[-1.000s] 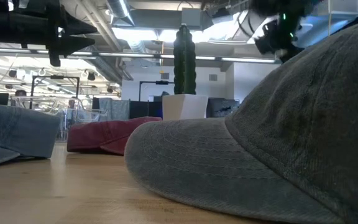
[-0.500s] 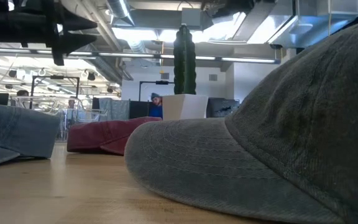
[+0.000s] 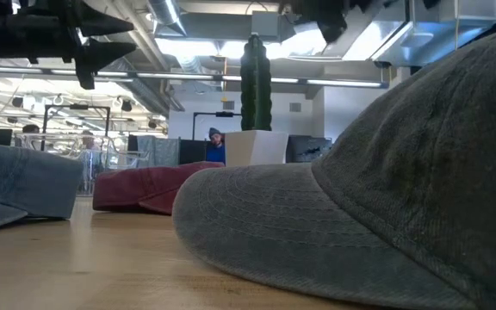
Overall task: Pick & Place hat
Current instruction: Put the gray cap into the right transparent bin
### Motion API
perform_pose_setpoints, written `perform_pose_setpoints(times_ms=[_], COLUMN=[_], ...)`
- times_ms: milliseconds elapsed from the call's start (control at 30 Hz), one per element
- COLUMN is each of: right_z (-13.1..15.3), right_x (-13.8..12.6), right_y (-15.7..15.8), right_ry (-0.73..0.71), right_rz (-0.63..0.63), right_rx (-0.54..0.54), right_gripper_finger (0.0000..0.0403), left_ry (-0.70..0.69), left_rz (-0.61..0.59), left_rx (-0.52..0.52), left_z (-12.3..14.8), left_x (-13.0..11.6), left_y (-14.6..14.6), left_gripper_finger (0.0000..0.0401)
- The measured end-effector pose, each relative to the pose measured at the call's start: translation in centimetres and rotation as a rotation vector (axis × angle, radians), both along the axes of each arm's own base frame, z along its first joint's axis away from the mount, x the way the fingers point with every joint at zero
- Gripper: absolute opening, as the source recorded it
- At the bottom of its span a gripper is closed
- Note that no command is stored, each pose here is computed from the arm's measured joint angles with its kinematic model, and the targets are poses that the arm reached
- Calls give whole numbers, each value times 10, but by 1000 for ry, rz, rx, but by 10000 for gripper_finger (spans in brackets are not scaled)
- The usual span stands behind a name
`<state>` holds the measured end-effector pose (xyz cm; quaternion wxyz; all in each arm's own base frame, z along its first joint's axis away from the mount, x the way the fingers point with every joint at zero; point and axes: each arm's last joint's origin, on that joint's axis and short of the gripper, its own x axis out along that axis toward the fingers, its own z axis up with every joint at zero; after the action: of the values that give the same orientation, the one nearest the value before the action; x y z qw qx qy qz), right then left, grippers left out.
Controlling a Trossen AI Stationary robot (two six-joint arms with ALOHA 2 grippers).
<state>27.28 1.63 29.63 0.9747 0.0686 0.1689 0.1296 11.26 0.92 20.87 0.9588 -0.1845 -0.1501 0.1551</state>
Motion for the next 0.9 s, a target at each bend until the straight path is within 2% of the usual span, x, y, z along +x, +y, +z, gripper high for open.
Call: perform_pose_setpoints(times_ms=[167, 300, 400, 500, 700, 800, 900], right_z=[-26, -27, -27, -29, -42, -45, -47], right_x=[-4, -6, -6, -7, -14, -16, -17], right_y=[11, 14, 14, 14, 15, 15, 15], right_ry=[39, 58, 53, 72, 229, 275, 289], right_rz=[-78, -78, -71, -71, -11, -11, -8], right_rx=[62, 71, 52, 49, 58, 53, 43], right_gripper_finger=[271, 271, 271, 271, 271, 271, 271], left_ry=[127, 351, 509, 675, 1034, 1216, 1327], left_rz=[-46, -99, -136, -181, -310, -299, -256], left_rx=[12, 10, -29, -91, -268, -348, -477], left_z=[27, 56, 79, 97, 121, 120, 112], left_x=[6, 11, 15, 19, 34, 40, 45], left_y=[-1, -3, -4, -5, -16, -23, -30], left_gripper_finger=[175, 175, 175, 175, 167, 156, 149])
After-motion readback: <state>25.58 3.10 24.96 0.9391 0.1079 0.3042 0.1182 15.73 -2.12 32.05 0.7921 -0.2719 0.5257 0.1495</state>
